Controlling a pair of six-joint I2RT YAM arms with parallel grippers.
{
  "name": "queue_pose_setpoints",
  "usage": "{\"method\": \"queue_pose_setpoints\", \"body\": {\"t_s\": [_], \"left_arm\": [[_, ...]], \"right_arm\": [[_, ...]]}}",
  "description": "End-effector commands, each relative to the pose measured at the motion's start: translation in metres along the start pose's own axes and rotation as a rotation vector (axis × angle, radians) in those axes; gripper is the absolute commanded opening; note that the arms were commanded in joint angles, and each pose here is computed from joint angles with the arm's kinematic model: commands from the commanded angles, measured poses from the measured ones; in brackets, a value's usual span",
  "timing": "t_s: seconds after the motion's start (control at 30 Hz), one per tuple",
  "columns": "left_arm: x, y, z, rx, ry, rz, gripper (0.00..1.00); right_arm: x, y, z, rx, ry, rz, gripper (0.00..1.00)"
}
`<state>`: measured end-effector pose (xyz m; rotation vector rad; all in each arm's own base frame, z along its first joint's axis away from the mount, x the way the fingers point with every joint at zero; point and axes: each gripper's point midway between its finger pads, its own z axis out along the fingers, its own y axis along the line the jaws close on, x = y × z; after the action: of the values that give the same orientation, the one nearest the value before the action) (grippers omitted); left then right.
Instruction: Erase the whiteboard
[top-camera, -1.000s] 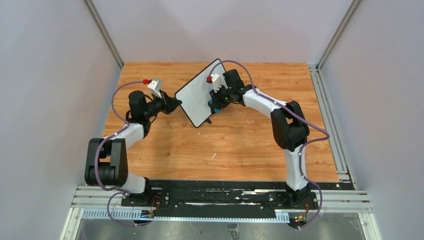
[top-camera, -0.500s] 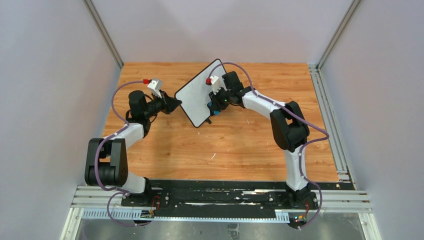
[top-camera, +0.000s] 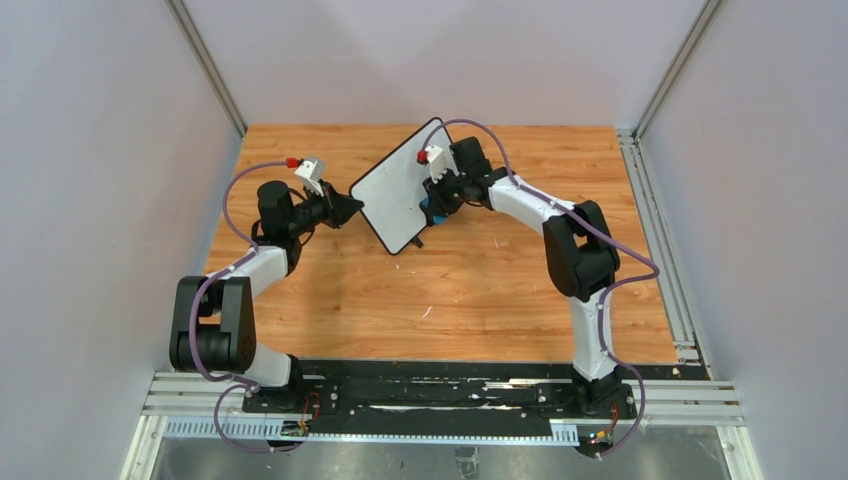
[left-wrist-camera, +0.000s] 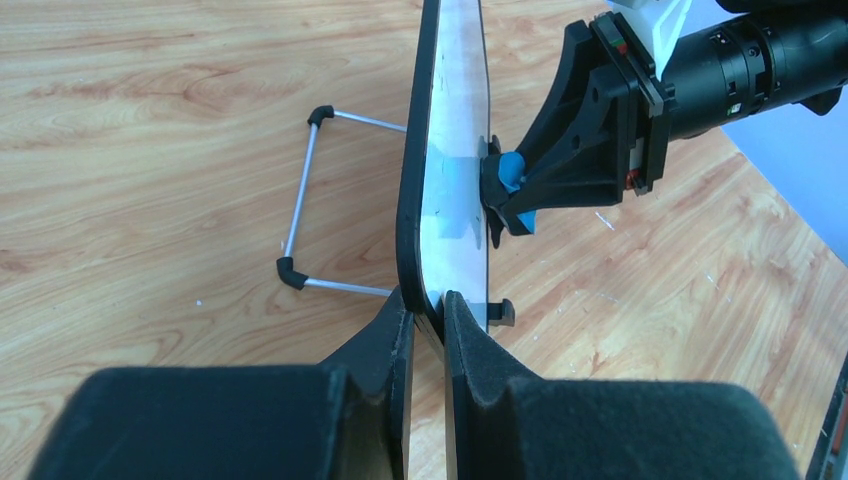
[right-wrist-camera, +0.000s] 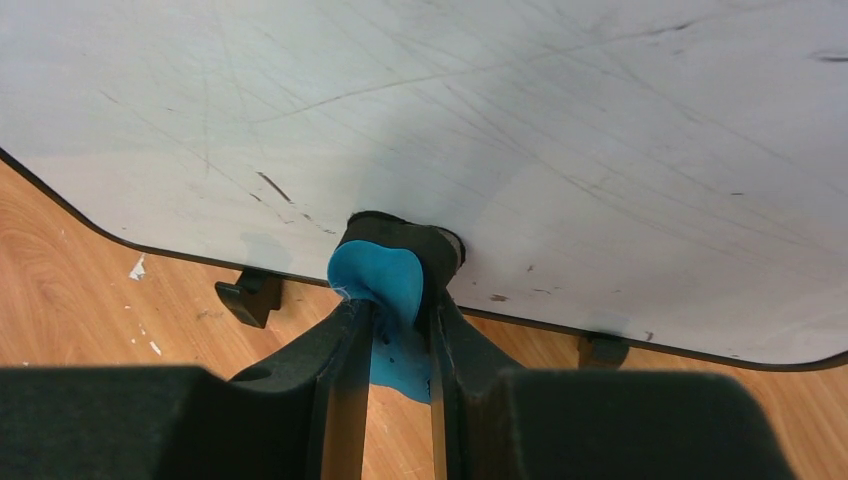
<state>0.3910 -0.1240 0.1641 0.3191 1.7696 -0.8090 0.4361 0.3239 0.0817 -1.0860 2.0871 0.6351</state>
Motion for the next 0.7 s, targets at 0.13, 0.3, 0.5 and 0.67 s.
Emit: {"method": "queue_pose_setpoints", "body": {"t_s": [0.13,0.3,0.5,0.67], "left_arm": [[0.023,0.006,-0.001,-0.010,0.075,0.052,0.00],[0.024,0.006,-0.001,-0.010,0.077,0.051,0.00],[0.024,0.006,0.000,-0.008,0.079,0.050,0.00],[0.024,0.006,0.000,-0.008,0.080,0.050,0.00]], "right_arm": [[0.000,-0.022,0.003,0.038,0.000,0.002,0.01],[-0.007,-0.006,0.003,0.008,-0.015,0.005,0.01],[-0.013,0.030,0.006,-0.046,-0.019,-0.023,0.01],[-0.010,0.046,0.009,-0.073,-0.012,-0.023,0.01]]}}
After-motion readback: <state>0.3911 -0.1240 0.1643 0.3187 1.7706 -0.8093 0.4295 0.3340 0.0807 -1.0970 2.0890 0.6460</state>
